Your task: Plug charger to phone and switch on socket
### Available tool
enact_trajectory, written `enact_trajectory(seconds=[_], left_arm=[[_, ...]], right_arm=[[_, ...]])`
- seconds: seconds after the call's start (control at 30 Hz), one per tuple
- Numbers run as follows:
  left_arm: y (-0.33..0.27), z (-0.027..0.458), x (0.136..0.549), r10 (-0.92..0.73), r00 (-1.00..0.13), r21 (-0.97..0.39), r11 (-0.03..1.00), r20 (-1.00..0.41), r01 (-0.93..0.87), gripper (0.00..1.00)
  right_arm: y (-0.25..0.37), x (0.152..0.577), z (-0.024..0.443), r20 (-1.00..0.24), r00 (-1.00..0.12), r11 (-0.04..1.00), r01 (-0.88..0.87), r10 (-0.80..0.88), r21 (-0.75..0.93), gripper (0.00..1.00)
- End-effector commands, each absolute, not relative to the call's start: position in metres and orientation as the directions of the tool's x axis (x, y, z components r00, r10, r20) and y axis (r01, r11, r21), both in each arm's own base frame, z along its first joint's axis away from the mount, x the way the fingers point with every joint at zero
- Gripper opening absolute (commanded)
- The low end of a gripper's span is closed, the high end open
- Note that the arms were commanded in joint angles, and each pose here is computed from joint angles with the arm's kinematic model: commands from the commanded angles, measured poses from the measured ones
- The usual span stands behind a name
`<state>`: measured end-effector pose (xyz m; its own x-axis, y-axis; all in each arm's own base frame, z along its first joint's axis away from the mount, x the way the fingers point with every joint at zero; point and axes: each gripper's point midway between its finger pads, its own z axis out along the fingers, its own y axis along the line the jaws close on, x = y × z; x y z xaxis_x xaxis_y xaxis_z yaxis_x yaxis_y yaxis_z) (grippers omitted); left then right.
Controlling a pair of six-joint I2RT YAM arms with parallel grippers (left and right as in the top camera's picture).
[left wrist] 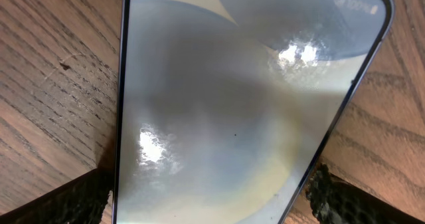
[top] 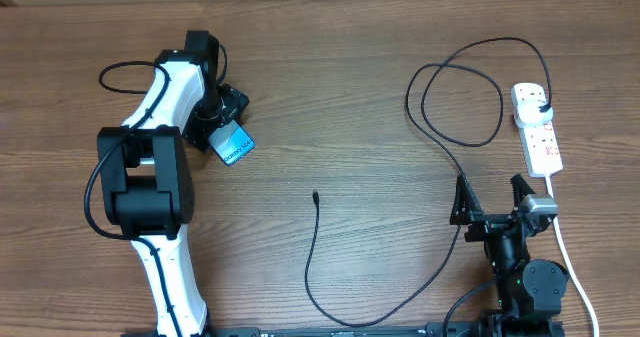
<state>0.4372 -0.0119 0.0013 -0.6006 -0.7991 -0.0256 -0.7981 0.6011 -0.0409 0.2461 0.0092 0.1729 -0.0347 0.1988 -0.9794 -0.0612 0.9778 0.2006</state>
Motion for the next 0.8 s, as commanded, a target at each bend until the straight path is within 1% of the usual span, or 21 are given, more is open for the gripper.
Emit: enact_trajectory(seconds=[0.0, 0.17, 0.33, 0.4, 0.77], left_arm=[[-0.0166, -0.017, 0.4229, -0.808, -0.589, -0.003, 0.589, 0.02, -0.808, 0.98], [-0.0166, -0.017, 0.4238, -0.808, -0.589, -0.006, 0.589, 0.018, -0.808, 0.95], [-0.0166, -0.017, 0.4238, -0.808, -0.589, -0.006, 0.589, 0.018, -0.808, 0.95], [-0.0167, -0.017, 0.4237, -0.808, -0.589, -0.006, 0.589, 0.018, -0.808, 0.92], [-0.0166, -0.017, 0.4238, -0.808, -0.589, -0.006, 0.589, 0.018, -0.808, 0.84]], right_arm=[[0.0094, 0.2461, 0.1706, -0.98, -0.032, 0.979, -0.061, 0.195, 0.197, 1.0], [0.0094, 0.2461, 0.1706, -0.98, -0.032, 0.979, -0.061, 0.195, 0.197, 1.0], [0.0095, 0.2461, 0.1706, -0.98, -0.032, 0.979, -0.061, 0.195, 0.197, 1.0], [0.0094, 0.2461, 0.1706, -0.98, -0.032, 0.979, -0.061, 0.195, 0.197, 1.0], [0.0094, 0.2461, 0.1706, -0.98, -0.032, 0.979, -0.061, 0.195, 0.197, 1.0]])
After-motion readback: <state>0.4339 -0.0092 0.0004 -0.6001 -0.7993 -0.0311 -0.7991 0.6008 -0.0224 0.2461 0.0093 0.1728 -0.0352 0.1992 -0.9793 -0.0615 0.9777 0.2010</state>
